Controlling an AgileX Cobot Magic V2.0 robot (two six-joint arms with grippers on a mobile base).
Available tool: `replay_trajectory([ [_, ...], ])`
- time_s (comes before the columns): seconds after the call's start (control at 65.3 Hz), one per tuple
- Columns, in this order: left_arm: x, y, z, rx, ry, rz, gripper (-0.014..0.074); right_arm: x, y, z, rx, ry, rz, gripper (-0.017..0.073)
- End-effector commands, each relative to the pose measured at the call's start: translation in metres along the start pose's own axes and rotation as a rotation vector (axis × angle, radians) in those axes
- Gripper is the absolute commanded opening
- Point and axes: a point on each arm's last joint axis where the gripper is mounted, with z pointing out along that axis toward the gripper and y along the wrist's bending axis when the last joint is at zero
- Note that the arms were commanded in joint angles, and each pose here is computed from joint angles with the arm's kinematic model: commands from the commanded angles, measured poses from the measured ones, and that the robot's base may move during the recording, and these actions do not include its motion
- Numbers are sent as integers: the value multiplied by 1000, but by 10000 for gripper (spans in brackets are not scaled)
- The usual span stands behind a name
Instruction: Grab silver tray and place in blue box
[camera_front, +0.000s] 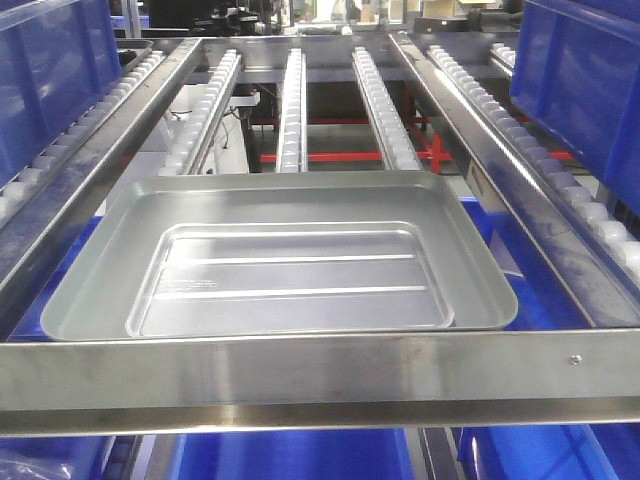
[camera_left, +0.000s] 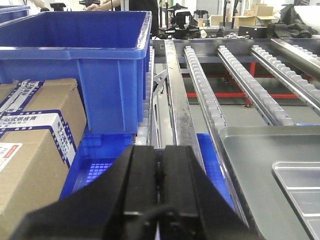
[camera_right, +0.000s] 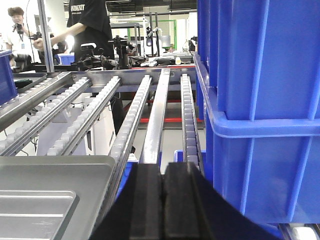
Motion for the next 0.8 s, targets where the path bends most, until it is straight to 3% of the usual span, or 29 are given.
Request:
replay_trajectory([
  [0.0, -3, 0, -1, 3, -74, 4, -6, -17, 1, -2, -9, -129, -18, 50],
  [0.782, -3, 0, -1, 3, -74, 4, -6, -17, 1, -3, -9, -134, -18, 50],
])
